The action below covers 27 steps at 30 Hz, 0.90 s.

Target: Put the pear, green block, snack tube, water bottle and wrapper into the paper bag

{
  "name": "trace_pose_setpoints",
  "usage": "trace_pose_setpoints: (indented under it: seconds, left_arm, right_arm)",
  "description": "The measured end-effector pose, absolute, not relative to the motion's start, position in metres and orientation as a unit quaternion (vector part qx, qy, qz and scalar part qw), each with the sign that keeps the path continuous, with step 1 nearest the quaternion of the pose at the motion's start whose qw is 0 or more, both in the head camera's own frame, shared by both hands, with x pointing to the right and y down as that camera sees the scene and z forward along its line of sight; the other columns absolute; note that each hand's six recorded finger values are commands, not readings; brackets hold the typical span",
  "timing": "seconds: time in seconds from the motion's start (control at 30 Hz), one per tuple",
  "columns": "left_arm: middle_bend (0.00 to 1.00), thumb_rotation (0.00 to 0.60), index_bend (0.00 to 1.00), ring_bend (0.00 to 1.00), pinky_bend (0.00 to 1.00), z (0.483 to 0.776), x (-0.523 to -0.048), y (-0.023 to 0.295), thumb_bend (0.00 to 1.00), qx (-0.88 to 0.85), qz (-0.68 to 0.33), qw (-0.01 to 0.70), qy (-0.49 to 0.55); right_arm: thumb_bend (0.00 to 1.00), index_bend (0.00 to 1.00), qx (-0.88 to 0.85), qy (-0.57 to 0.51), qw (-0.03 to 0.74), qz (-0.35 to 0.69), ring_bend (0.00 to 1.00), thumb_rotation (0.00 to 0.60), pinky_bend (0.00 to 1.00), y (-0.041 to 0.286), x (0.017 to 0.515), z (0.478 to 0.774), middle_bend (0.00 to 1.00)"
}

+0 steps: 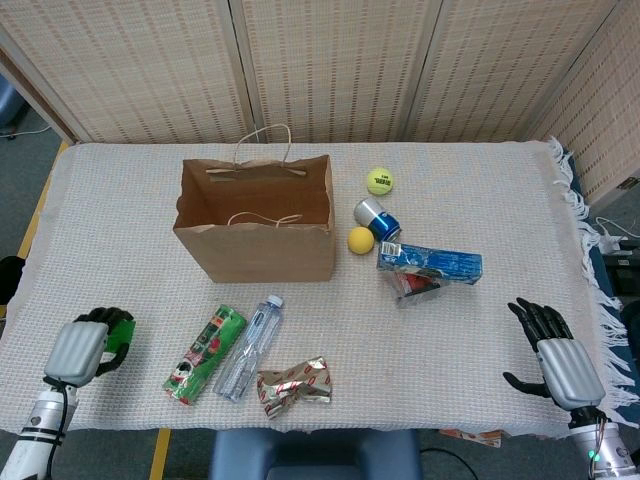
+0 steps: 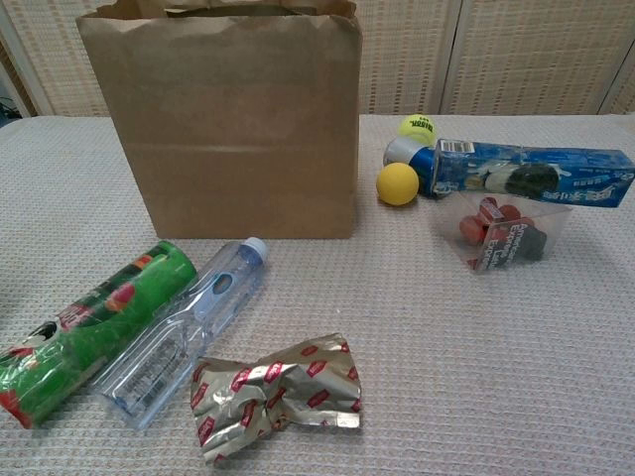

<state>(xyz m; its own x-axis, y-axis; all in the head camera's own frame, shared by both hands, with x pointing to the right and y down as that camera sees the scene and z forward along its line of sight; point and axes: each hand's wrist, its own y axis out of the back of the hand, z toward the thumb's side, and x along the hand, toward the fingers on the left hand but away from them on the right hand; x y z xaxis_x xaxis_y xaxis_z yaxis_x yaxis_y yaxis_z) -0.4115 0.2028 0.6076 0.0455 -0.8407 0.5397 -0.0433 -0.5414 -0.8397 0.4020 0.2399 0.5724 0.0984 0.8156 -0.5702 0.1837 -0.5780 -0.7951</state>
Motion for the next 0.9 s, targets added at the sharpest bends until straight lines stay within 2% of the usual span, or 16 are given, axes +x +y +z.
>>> trace_pose_setpoints:
  seconds: [0.17, 0.3, 0.5, 0.67, 0.83, 0.9]
  left_arm:
    - [0.60, 0.600, 0.65, 0.58, 0.71, 0.576, -0.410, 0.136, 0.61, -0.610, -0.550, 0.329, 0.466]
    - [0.59, 0.600, 0.65, 0.58, 0.70, 0.545, -0.391, 0.078, 0.61, -0.602, -0.489, 0.320, 0.544]
    - [0.59, 0.600, 0.65, 0.58, 0.70, 0.521, -0.334, 0.023, 0.61, -0.629, -0.424, 0.321, 0.567]
    - [0.59, 0.600, 0.65, 0.58, 0.69, 0.525, -0.281, 0.001, 0.60, -0.659, -0.399, 0.305, 0.559]
    - [0.59, 0.600, 0.64, 0.57, 0.68, 0.545, -0.237, -0.012, 0.60, -0.676, -0.399, 0.312, 0.536]
    - [0.56, 0.600, 0.61, 0.53, 0.66, 0.556, -0.224, -0.017, 0.59, -0.679, -0.407, 0.317, 0.522]
  right_arm:
    - [0.06, 0.00, -0.687, -0.364, 0.278, 0.564, 0.00, 0.600, 0.00, 0.240, 0.402, 0.573, 0.00]
    - [0.06, 0.00, -0.688, -0.364, 0.276, 0.564, 0.00, 0.600, 0.00, 0.240, 0.402, 0.573, 0.00]
    - [0.06, 0.00, -0.689, -0.364, 0.273, 0.565, 0.00, 0.600, 0.00, 0.240, 0.402, 0.573, 0.00]
    - [0.06, 0.00, -0.691, -0.363, 0.268, 0.565, 0.00, 0.600, 0.00, 0.240, 0.402, 0.573, 0.00]
    - [0.06, 0.00, -0.693, -0.365, 0.263, 0.564, 0.00, 0.600, 0.00, 0.239, 0.402, 0.572, 0.00]
    - [0.06, 0.00, -0.693, -0.366, 0.261, 0.564, 0.00, 0.600, 0.00, 0.239, 0.403, 0.572, 0.00]
